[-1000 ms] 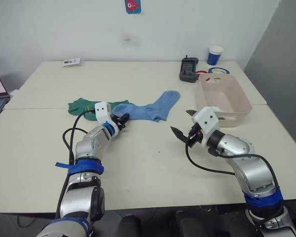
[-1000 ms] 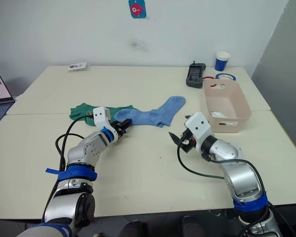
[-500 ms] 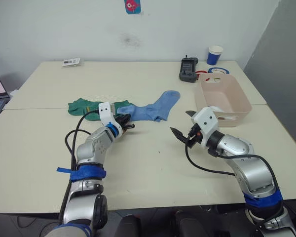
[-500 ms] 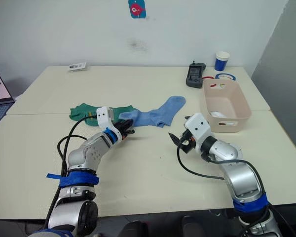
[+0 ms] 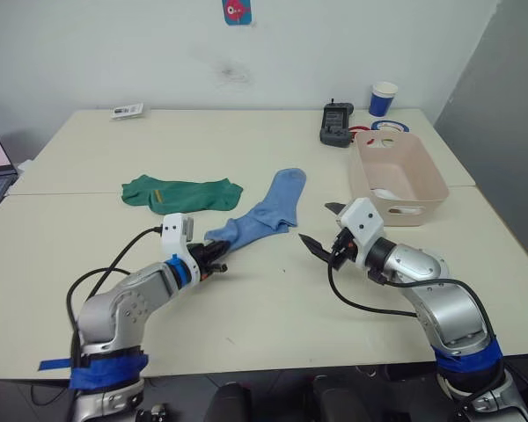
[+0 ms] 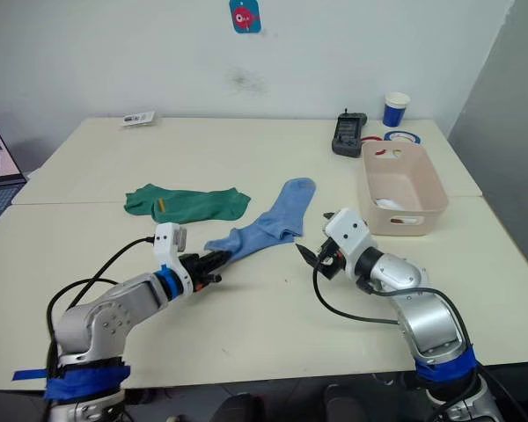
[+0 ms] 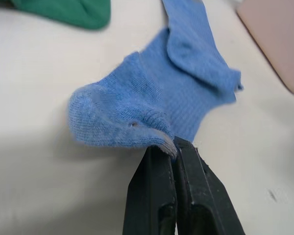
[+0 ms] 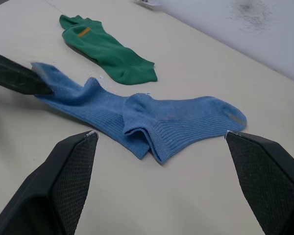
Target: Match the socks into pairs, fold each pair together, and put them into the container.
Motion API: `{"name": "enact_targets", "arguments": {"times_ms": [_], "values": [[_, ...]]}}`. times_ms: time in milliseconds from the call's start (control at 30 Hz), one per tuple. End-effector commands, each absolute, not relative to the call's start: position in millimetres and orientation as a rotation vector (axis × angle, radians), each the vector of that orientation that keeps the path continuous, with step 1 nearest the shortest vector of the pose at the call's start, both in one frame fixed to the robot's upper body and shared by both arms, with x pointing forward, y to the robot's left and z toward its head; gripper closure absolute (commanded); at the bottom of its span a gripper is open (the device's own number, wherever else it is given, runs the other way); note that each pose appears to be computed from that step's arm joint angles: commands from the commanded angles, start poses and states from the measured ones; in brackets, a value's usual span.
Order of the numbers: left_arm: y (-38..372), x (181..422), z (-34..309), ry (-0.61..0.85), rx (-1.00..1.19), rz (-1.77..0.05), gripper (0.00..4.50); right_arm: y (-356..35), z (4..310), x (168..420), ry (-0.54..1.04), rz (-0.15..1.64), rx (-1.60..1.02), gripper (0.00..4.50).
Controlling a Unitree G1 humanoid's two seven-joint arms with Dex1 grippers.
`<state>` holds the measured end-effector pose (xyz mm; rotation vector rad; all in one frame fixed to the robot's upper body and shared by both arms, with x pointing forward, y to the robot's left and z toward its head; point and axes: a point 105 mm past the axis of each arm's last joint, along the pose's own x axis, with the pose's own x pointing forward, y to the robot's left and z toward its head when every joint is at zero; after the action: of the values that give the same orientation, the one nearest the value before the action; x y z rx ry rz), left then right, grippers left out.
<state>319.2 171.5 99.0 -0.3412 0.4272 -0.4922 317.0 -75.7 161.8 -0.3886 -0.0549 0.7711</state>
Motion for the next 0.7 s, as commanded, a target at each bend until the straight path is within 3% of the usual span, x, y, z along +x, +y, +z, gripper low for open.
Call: {"name": "enact_targets", "arguments": {"times_ms": [33,233,400,567,700], "values": [[170.1,306.0,114.1,0.407,-0.307,-0.571,4.46,-73.8,169.7,314.9,-0.098,0.795,-0.408,0.00],[184.8,279.9,106.2,0.500,-0.241,-0.629,4.46,-72.2,164.1,314.0,-0.085,0.823,-0.422,0.00],[226.7,291.2,113.6,0.440,-0.114,-0.514,4.46,-71.8,162.5,313.3,-0.081,0.829,-0.420,0.00],[233.3,296.9,122.4,0.376,-0.063,-0.521,4.46,-70.4,161.5,312.8,-0.079,0.835,-0.418,0.00],[247.8,300.9,116.1,0.369,-0.037,-0.443,3.52,-70.4,161.9,313.5,-0.080,0.834,-0.418,0.00]]}}
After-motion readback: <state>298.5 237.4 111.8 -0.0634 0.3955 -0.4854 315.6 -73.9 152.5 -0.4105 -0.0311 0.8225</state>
